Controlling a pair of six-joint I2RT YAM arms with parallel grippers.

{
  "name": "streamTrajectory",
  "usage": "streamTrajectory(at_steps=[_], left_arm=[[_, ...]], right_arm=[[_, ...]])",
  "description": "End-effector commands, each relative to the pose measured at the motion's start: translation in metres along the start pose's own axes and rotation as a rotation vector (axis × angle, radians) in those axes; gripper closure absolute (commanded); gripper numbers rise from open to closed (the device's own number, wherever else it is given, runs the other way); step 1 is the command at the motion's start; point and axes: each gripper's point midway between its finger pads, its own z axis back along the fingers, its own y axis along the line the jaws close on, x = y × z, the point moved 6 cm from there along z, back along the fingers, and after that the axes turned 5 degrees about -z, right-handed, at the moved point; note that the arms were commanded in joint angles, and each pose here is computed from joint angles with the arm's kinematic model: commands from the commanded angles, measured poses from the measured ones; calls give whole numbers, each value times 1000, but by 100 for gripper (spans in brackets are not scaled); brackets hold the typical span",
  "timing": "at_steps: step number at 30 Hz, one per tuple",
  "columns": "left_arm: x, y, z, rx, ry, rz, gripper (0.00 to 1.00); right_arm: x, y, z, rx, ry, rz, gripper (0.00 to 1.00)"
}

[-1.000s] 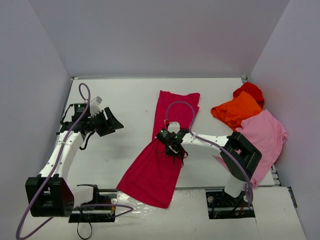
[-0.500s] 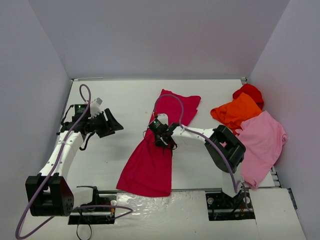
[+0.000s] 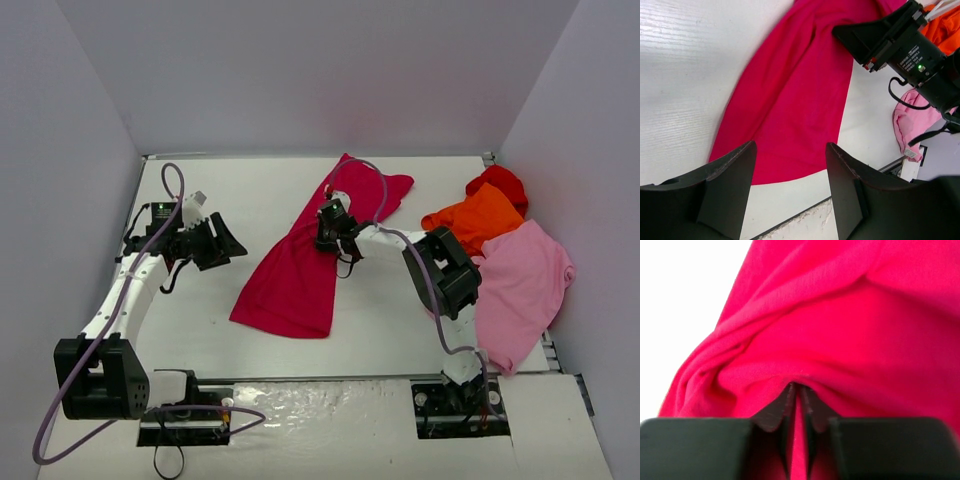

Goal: Fold and stack the t-shirts
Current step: Grab the bottom of the folded rectangular tshirt with right arm

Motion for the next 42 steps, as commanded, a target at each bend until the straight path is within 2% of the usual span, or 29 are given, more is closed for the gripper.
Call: streamTrajectory(at_steps=[1, 5, 8, 9, 11, 13, 15, 16, 18, 21, 22, 24, 32, 42], left_arm=[[25, -16, 16, -19, -93, -82, 46], [27, -17, 15, -29, -96, -71, 46], [28, -20, 16, -46, -106, -69, 47], [28, -21, 16, -48, -108, -69, 47], [28, -23, 19, -55, -110, -68, 49], [27, -24, 22, -54, -111, -75, 50], [27, -25, 27, -40, -120, -81, 49], [27, -25, 28, -31, -121, -79, 49], [27, -27, 36, -9, -148, -88, 47], [29, -31, 50, 21, -198, -101, 41], [29, -31, 53, 34, -206, -101, 26], [29, -35, 62, 39, -239, -114, 15], [23, -34, 72, 72, -232, -135, 13], [22, -35, 76, 82, -233, -150, 13]], right_arm=[[-43, -59, 38, -351, 181, 175, 87], [20, -26, 81, -282, -3, 137, 74], [70, -21, 104, -268, -118, 113, 67], [73, -28, 103, -289, -112, 111, 67], [77, -17, 99, -195, -58, 118, 65], [62, 3, 91, -87, 16, 131, 62], [25, 42, 88, 34, 115, 174, 60], [23, 48, 85, 41, 119, 176, 60], [-23, 98, 87, 124, 177, 267, 59], [-73, 143, 90, 219, 256, 348, 57], [-87, 155, 91, 243, 275, 368, 57], [-102, 169, 92, 273, 296, 397, 55], [-107, 180, 93, 287, 306, 391, 48], [-123, 208, 73, 376, 331, 434, 45]])
